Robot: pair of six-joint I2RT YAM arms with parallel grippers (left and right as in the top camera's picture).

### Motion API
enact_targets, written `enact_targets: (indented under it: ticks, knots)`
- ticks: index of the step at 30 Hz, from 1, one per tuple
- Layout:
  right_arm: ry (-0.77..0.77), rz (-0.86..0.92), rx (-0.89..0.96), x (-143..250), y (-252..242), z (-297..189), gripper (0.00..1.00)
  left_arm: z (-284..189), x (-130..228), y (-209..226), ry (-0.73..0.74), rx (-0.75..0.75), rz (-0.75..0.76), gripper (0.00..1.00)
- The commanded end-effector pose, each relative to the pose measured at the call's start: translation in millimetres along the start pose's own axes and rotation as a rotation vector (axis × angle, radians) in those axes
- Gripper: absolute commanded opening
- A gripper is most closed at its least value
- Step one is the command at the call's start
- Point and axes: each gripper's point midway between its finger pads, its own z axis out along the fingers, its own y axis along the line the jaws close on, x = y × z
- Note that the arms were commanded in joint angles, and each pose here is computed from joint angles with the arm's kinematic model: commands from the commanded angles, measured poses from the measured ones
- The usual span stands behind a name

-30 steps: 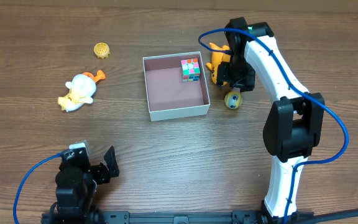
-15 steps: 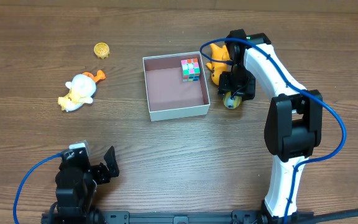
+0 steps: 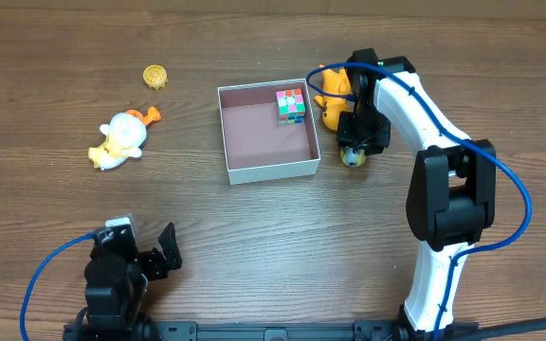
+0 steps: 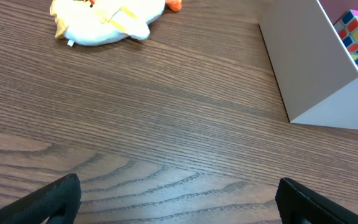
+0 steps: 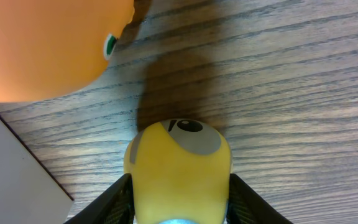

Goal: Pack container
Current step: 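Grasp the yellow face ball with the right gripper, then carry the yellow ball into the box and release it beside the cube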

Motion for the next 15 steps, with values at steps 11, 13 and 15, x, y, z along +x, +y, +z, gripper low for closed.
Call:
enact_targets:
  ticks: [11, 13, 15]
  knots:
    - [-0.061, 0.004, -0.028, -15.8, 5.0, -23.8, 0.43, 1.5, 1.8, 0.8, 0.0, 0.0, 0.015, 1.0]
    - [-0.096, 0.001, -0.04, -24.3, 7.9, -39.6, 0.43, 1.5, 1.8, 0.8, 0.0, 0.0, 0.016, 1.0]
    - [-0.123, 0.001, -0.05, -30.3, 10.0, -52.5, 0.44, 1.5, 1.8, 0.8, 0.0, 0.0, 0.016, 1.0]
